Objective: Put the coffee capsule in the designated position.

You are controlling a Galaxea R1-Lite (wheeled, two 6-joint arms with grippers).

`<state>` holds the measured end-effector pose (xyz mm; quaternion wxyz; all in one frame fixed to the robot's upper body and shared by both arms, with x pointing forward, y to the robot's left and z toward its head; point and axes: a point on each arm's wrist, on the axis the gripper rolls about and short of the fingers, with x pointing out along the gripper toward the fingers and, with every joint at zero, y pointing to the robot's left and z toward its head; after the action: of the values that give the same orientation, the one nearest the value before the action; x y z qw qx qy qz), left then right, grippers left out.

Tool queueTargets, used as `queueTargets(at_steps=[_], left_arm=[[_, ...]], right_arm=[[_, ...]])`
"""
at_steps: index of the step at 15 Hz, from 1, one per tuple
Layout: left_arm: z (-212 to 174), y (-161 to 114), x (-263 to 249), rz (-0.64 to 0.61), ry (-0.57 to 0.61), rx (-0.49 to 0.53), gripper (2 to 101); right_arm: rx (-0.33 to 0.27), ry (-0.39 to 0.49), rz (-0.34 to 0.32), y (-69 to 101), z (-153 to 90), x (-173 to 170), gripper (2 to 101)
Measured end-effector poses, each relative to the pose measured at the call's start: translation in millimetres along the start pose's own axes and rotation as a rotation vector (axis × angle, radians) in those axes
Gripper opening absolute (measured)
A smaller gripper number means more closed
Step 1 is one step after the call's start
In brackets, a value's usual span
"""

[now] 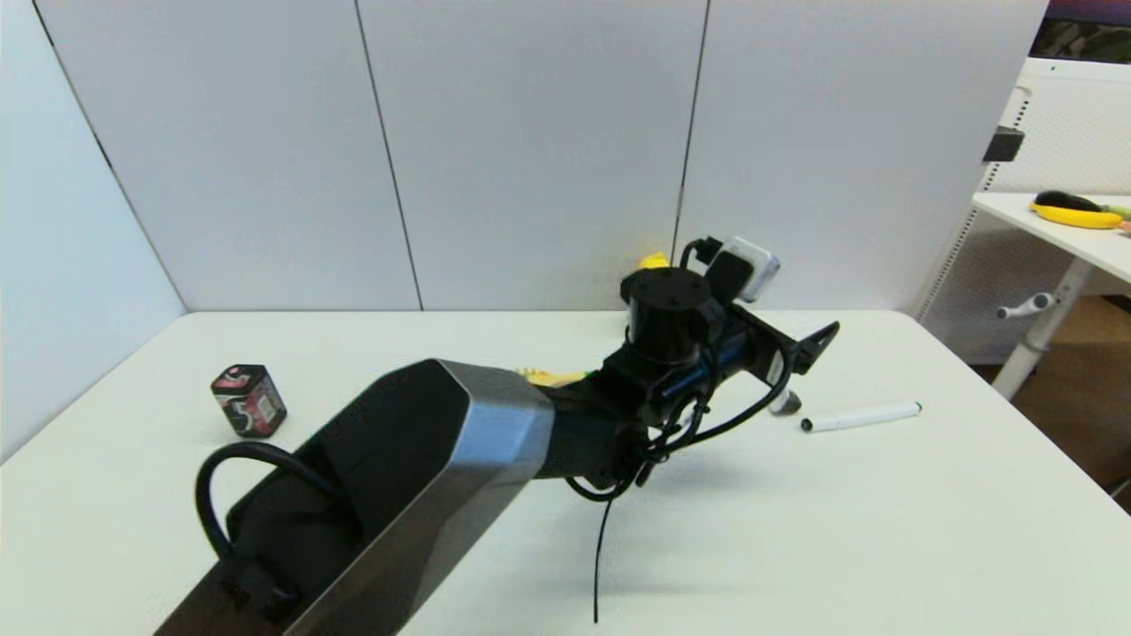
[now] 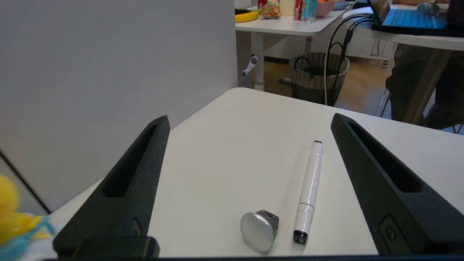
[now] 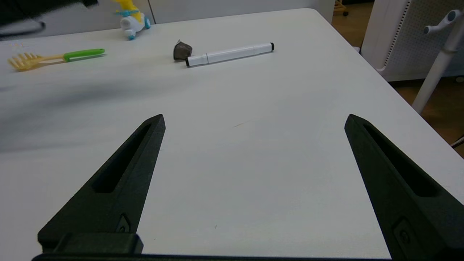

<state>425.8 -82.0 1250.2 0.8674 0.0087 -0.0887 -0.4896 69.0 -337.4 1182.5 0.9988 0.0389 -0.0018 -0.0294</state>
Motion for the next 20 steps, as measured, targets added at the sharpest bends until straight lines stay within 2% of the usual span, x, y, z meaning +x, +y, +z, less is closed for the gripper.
queueTargets(at_steps=[2, 5, 7, 9, 12, 15, 17, 20], left_arm=[[24, 6, -13, 0.005, 0.058, 0.024, 92.2], [51, 18, -53, 0.041, 0.233, 0.04, 94.0], [66, 29, -93, 0.116, 0.355, 0.045, 94.9], [85, 40, -140, 0.224, 0.419, 0.064, 95.5], [119, 52, -217, 0.395, 0.443, 0.095, 96.2], [143, 53, -301, 0.552, 0.423, 0.105, 96.8], [151, 44, -353, 0.651, 0.39, 0.112, 97.0], [159, 17, -419, 0.769, 0.294, 0.141, 97.0]], right_arm=[[0.0, 0.0, 0.0, 0.0, 0, 0, 98.0], [0.0, 0.0, 0.0, 0.0, 0, 0, 98.0], [0.0, 0.0, 0.0, 0.0, 0, 0, 98.0], [0.0, 0.0, 0.0, 0.0, 0, 0, 98.0], [0.0, 0.0, 0.0, 0.0, 0, 0, 98.0], [0.0, 0.0, 0.0, 0.0, 0, 0, 98.0], [-0.001, 0.0, 0.0, 0.0, 0, 0, 98.0], [0.0, 0.0, 0.0, 0.0, 0, 0, 98.0]])
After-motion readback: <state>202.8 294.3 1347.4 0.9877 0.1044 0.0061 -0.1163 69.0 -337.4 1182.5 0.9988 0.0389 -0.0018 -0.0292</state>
